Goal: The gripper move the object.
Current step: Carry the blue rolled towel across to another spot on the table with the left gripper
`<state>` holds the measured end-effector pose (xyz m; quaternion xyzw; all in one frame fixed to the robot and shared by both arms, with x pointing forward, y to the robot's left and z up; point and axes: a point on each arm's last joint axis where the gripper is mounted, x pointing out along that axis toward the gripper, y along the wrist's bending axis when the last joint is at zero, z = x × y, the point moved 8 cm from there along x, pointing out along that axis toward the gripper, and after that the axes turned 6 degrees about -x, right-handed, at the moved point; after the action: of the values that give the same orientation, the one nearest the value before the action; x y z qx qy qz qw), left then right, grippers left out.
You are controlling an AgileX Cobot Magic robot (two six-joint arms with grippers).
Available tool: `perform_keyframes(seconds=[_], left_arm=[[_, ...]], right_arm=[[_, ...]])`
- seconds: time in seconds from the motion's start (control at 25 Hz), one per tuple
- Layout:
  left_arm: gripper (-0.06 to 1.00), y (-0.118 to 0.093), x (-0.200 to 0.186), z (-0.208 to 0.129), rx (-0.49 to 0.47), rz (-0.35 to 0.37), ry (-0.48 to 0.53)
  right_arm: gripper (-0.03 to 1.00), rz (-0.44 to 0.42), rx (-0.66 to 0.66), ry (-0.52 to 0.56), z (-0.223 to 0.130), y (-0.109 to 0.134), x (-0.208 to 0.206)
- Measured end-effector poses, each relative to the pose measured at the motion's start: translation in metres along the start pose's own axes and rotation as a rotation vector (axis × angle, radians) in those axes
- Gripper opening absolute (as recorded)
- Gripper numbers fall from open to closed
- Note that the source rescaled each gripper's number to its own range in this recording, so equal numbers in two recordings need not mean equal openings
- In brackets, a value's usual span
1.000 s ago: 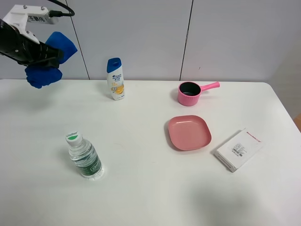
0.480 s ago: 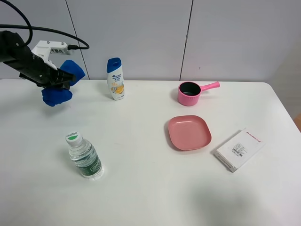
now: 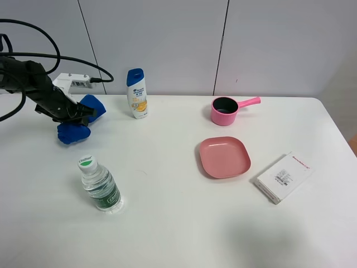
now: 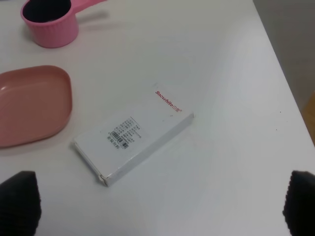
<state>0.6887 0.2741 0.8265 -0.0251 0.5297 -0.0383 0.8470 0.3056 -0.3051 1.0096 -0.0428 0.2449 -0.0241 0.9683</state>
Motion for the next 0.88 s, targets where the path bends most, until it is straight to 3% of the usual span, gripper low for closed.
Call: perform_keyframes(seconds=[0.28,0.36,0.48,0.56,0.68,0.88], left_arm=[[0.03,0.001,0.009,-0.008,0.019,-0.002,0.035],[0.25,0.001,0.009,-0.008,0.019,-0.002,0.035],[0.8,0.001,0.009,-0.006,0.019,0.001,0.02],[0.93,0.002,0.009,-0.001,0.019,0.006,-0.01],[0.98,0.002,0.006,0.002,0.0,0.007,-0.024],[0.99,0.0,-0.005,0.009,-0.008,0.005,-0.049]], right_arm=[[1.0,0.0,0.0,0.0,0.0,0.0,0.0],[1.0,0.0,0.0,0.0,0.0,0.0,0.0],[1.0,0.0,0.0,0.0,0.0,0.0,0.0],[1.0,0.0,0.0,0.0,0.0,0.0,0.0],[1.0,0.0,0.0,0.0,0.0,0.0,0.0],[1.0,0.0,0.0,0.0,0.0,0.0,0.0]])
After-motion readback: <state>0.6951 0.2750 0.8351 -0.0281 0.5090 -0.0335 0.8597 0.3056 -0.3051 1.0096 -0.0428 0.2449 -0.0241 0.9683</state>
